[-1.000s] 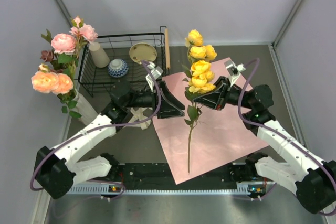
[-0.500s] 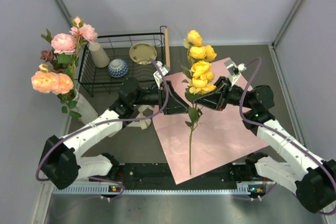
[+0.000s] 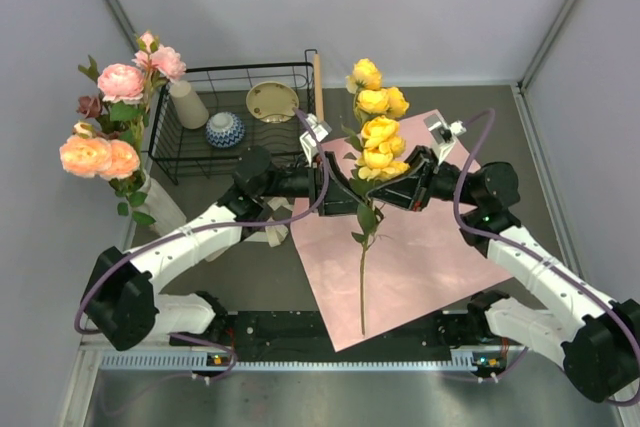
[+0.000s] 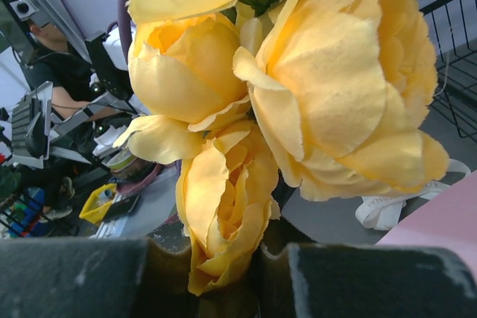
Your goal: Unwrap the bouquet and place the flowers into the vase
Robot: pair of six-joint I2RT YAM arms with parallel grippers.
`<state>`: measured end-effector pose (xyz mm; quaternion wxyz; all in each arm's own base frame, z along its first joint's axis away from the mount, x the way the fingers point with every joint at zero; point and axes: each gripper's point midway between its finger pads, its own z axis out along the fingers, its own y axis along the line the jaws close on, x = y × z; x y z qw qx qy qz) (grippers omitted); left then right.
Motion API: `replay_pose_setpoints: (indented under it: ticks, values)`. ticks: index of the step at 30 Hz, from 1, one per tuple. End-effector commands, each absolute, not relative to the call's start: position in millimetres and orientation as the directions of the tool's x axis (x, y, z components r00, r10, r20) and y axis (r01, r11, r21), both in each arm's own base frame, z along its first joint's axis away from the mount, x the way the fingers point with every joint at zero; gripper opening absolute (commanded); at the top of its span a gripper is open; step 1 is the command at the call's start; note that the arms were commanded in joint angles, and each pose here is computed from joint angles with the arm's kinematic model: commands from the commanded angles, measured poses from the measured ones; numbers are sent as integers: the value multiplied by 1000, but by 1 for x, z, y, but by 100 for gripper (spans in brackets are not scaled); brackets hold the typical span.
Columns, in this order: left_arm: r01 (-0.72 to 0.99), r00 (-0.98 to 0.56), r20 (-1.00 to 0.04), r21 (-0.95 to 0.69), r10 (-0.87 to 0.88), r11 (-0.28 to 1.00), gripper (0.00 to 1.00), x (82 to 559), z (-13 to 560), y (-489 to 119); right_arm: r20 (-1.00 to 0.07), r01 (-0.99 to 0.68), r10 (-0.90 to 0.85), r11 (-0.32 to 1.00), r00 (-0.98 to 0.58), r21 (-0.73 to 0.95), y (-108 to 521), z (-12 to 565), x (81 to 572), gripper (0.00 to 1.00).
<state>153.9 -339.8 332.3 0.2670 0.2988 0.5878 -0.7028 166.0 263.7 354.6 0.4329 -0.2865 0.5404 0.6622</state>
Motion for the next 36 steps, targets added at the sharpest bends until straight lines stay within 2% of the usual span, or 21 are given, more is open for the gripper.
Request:
replay_pose_setpoints:
  ticks: [1, 4, 8, 13, 17, 19, 22, 23, 25, 26, 28, 29, 32, 36]
  values:
    - [758, -640, -765, -611, -79, -228, 43, 154, 361, -342, -879, -923, 283, -94, -384, 374, 266, 380, 155, 0]
    - [754, -643, -762, -612, -78, -240, 39, 154, 363, -344, -879, -922, 281, -93, -386, 375, 267, 379, 155, 0]
    - [751, -644, -762, -612, -71, -246, 28, 153, 364, -345, -880, -923, 280, -91, -384, 374, 267, 378, 155, 0]
    - [750, -647, -759, -617, -74, -241, 22, 155, 363, -346, -881, -922, 274, -90, -386, 376, 268, 376, 154, 0]
    - [759, -636, -768, -605, -76, -241, 9, 154, 365, -346, -882, -922, 271, -82, -385, 378, 268, 376, 156, 1]
    - [760, -637, -767, -609, -74, -228, 1, 155, 364, -345, -882, -922, 272, -78, -385, 378, 268, 376, 157, 9]
    - [776, -623, -780, -604, -65, -182, 0, 155, 361, -343, -883, -923, 275, -60, -380, 379, 268, 376, 159, 24]
    - [803, -591, -803, -578, -76, -147, 0, 160, 358, -343, -878, -915, 267, -42, -398, 402, 268, 372, 161, 37]
    - [831, -556, -829, -552, -61, -65, 0, 164, 351, -338, -883, -918, 285, 20, -374, 395, 267, 373, 171, 53]
    - [851, -524, -847, -525, -90, -8, 0, 169, 356, -334, -885, -920, 297, 49, -358, 388, 265, 375, 173, 69]
    - [893, -437, -895, -444, -86, 81, 0, 178, 357, -327, -883, -904, 307, 130, -355, 408, 261, 369, 184, 83]
    - [879, -438, -896, -445, -76, 171, 0, 185, 350, -319, -884, -900, 312, 151, -350, 409, 260, 369, 187, 93]
    - [875, -377, -925, -370, -40, 311, 0, 195, 345, -297, -890, -895, 310, 194, -334, 403, 256, 367, 189, 99]
    - [783, -268, -963, -241, -39, 573, 0, 224, 350, -256, -892, -880, 291, 229, -345, 415, 255, 358, 193, 99]
